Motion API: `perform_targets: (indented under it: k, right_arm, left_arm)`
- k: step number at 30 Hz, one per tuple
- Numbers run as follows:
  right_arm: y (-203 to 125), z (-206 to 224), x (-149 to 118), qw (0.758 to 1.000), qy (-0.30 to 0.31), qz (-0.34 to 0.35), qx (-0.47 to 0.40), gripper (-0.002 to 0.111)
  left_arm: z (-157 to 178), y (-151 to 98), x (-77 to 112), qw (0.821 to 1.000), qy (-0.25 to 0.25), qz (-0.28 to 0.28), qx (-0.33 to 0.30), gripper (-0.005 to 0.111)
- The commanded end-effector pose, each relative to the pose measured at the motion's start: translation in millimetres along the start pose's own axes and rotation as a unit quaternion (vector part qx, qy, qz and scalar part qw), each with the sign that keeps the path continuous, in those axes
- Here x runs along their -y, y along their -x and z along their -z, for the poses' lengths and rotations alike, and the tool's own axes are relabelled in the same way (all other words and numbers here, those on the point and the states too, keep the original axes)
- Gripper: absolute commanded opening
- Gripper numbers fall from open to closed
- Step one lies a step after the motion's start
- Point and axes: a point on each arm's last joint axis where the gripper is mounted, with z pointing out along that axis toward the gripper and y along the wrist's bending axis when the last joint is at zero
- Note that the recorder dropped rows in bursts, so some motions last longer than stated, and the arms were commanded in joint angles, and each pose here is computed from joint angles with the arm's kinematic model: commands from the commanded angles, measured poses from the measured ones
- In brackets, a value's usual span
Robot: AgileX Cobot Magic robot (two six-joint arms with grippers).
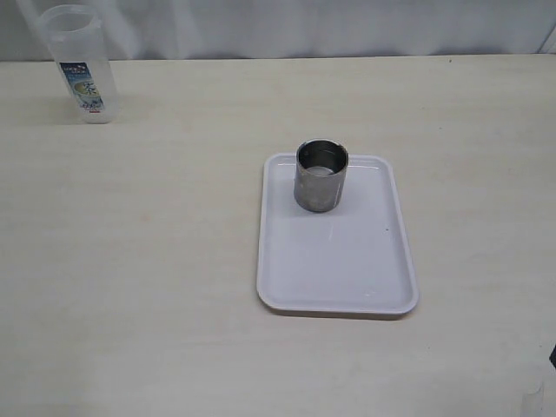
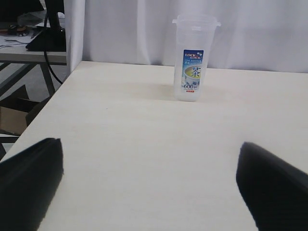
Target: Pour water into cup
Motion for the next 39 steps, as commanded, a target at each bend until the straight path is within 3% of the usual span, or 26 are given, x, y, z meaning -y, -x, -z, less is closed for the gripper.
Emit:
perform_targets:
  k: [1,39]
  right_arm:
    - [-2.4,0.0,0.0,0.999,-0.002,-0.031,-0.007,0.004]
    - [-2.4,0.0,-0.5,0.999,0.001,-0.049,-0.007,0.004]
  left_arm:
    - [-0.1,-0.5,0.4,1.000,-0.004,-0.003,0.002,0.091]
    - [-0.1,-0.9,0.4,1.000,-0.004,-0.003,0.000,0.091]
